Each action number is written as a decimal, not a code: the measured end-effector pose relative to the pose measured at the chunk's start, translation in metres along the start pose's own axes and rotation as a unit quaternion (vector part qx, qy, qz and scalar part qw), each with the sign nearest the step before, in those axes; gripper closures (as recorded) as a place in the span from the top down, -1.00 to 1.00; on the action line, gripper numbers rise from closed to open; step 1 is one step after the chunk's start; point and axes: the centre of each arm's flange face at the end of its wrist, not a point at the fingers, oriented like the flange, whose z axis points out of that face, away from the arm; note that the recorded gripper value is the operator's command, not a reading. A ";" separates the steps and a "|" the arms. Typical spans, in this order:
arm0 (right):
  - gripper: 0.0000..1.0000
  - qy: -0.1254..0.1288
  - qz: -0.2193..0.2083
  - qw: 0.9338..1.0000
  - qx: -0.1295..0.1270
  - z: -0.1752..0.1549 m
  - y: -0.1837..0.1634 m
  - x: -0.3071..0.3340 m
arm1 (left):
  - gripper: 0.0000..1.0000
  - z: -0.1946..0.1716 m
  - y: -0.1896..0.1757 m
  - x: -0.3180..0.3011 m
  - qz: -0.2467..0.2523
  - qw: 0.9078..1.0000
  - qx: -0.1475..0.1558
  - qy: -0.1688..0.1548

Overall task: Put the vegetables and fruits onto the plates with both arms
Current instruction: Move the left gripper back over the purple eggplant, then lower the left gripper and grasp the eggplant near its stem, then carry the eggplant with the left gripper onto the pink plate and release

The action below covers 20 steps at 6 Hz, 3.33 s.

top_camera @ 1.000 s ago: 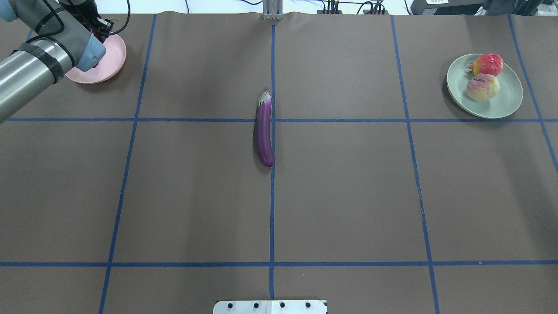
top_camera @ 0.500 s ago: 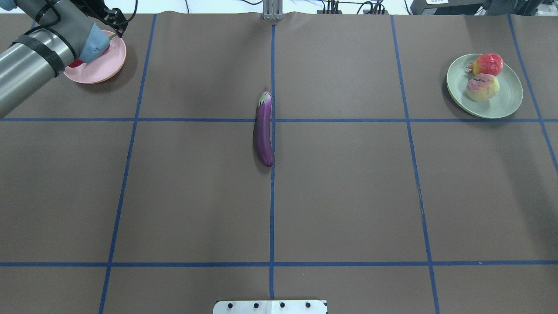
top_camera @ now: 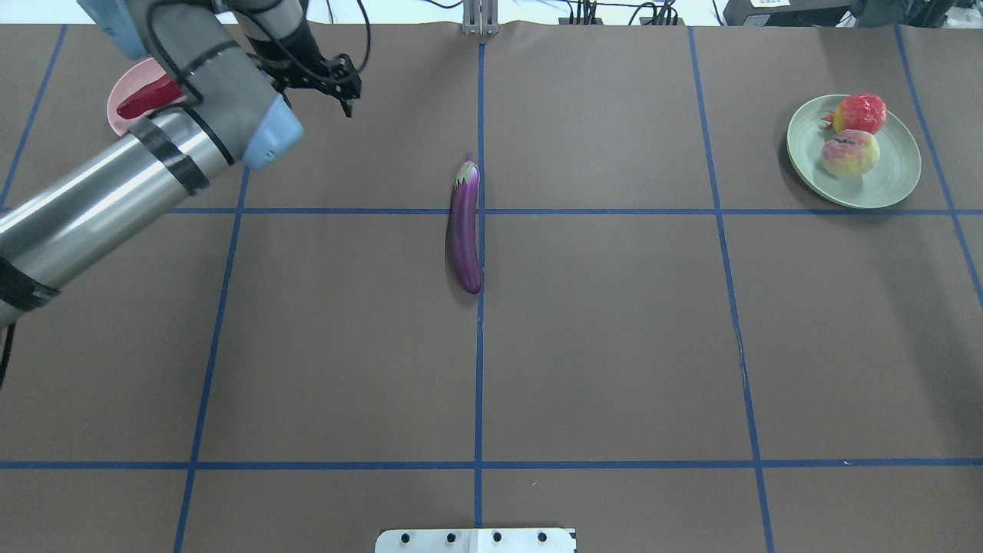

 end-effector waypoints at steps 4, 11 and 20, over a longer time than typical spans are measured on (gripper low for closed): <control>1.00 0.000 0.002 1.000 -0.001 0.001 0.000 0.001 | 0.79 0.068 0.104 0.153 -0.073 0.997 0.024 -0.022; 1.00 0.000 0.001 1.000 -0.001 0.001 0.000 0.001 | -1.00 0.101 0.129 0.181 -0.053 0.998 0.022 -0.013; 0.99 -0.001 -0.001 1.000 -0.003 0.003 -0.002 -0.002 | -1.00 -0.038 -0.125 -0.215 0.161 0.979 0.009 -0.124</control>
